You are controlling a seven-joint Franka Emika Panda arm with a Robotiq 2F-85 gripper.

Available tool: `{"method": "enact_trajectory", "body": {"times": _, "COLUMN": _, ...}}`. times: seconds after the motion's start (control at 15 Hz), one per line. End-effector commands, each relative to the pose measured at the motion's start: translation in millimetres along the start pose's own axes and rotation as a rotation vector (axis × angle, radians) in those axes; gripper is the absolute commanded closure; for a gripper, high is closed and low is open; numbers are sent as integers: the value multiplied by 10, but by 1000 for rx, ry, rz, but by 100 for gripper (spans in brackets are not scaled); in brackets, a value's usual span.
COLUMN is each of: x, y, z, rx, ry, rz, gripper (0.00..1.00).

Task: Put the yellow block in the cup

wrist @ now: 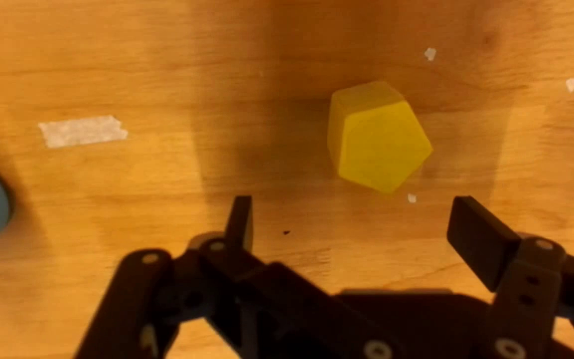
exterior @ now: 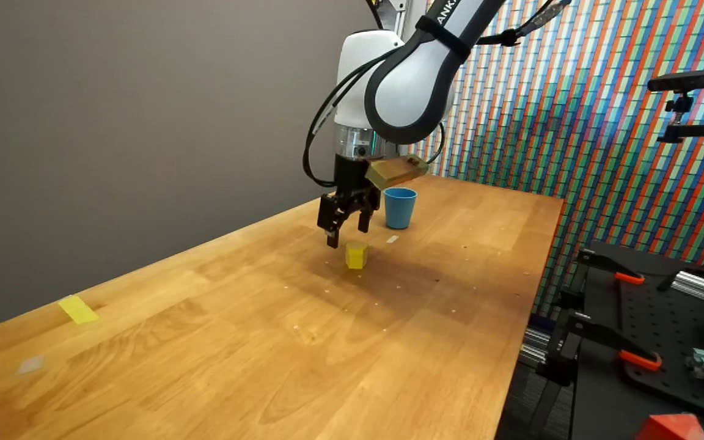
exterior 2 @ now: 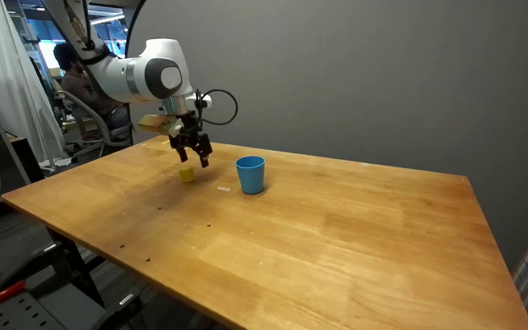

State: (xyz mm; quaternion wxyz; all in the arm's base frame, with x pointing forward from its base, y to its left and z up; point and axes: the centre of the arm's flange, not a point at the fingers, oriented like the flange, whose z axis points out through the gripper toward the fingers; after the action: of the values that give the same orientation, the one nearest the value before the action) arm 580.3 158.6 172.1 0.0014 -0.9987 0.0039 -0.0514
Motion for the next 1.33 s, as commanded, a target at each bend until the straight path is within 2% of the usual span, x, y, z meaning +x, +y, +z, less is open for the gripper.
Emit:
{"method": "enact_trajectory", "body": {"times": 0.0, "x": 80, "y": -93, "z": -52, "rx": -32, "ry": -18, "rz": 56, "gripper": 0}}
{"method": "enact_trajectory", "body": {"times": 0.2, "x": -8, "y": -164, "z": 22, "rx": 6, "ry": -89, "rz": 89, "gripper": 0}}
{"method": "enact_trajectory", "body": {"times": 0.33, "x": -83, "y": -202, "z": 76, "rx": 10, "ry": -136, "rz": 112, "gripper": 0}}
{"method": "enact_trajectory", "body": {"times": 0.47, "x": -130, "y": -210, "z": 125, "rx": -11, "ry": -142, "rz": 130, "gripper": 0}}
{"method": "enact_trajectory", "body": {"times": 0.53, "x": -131, "y": -204, "z": 145, "rx": -28, "ry": -131, "rz": 141, "gripper": 25}}
{"method": "enact_trajectory", "body": {"times": 0.6, "x": -135, "y": -197, "z": 162, "rx": -48, "ry": -123, "rz": 153, "gripper": 26}}
{"method": "enact_trajectory", "body": {"times": 0.67, "x": -145, "y": -185, "z": 168, "rx": -74, "ry": -105, "rz": 170, "gripper": 32}}
{"method": "enact_trajectory", "body": {"times": 0.87, "x": -149, "y": -135, "z": 159, "rx": -115, "ry": -96, "rz": 205, "gripper": 56}}
{"method": "enact_trajectory", "body": {"times": 1.07, "x": -157, "y": -42, "z": -34, "rx": -126, "ry": -84, "rz": 259, "gripper": 80}}
{"method": "enact_trajectory", "body": {"times": 1.27, "x": -85, "y": 149, "z": -370, "rx": -142, "ry": -50, "rz": 340, "gripper": 81}}
